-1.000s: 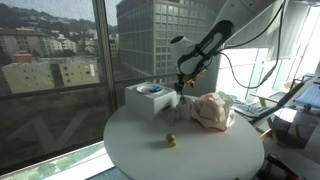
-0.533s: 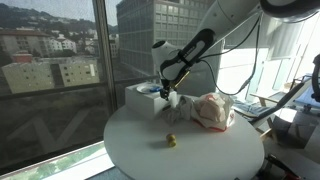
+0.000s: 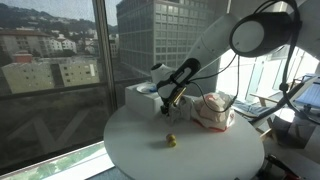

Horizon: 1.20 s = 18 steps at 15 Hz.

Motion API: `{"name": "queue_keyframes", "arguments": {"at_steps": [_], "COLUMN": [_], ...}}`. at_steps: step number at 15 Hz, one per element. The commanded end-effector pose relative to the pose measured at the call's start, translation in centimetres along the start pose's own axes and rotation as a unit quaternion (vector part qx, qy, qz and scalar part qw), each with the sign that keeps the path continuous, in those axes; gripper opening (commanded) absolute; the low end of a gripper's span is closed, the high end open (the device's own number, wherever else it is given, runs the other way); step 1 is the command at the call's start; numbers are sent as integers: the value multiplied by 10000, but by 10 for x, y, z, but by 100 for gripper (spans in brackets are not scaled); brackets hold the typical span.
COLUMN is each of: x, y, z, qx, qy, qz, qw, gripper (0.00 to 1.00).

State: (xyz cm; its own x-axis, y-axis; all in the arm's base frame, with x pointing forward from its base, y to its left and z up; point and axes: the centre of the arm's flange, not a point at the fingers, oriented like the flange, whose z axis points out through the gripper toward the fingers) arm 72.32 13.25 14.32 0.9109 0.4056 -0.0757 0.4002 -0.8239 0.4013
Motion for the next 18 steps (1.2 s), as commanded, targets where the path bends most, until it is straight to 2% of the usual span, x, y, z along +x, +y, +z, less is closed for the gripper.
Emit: {"name": "queue_keyframes", "arguments": {"at_steps": [1,4,5,6,7,8,11,15,16,18], "x": [26,23,22,22,21,21,18,-6,-12,-29], "y": [13,23,24,26,26,27,26,29,29,35], "z": [42,66,74,80,85,88,87,51,40,8], "qx": [259,536,596,649,697,738,934,1159,1236,1359], "qy": [-36,-27,-39,-56,-82,-68,-87,-215,-282,-510], "qz": [175,498,519,517,533,551,635,755,750,707], "qw": [9995,9973,9969,9965,9961,9957,9936,9902,9891,9869], "gripper": [100,100,75,74,68,58,36,5,0,0]}}
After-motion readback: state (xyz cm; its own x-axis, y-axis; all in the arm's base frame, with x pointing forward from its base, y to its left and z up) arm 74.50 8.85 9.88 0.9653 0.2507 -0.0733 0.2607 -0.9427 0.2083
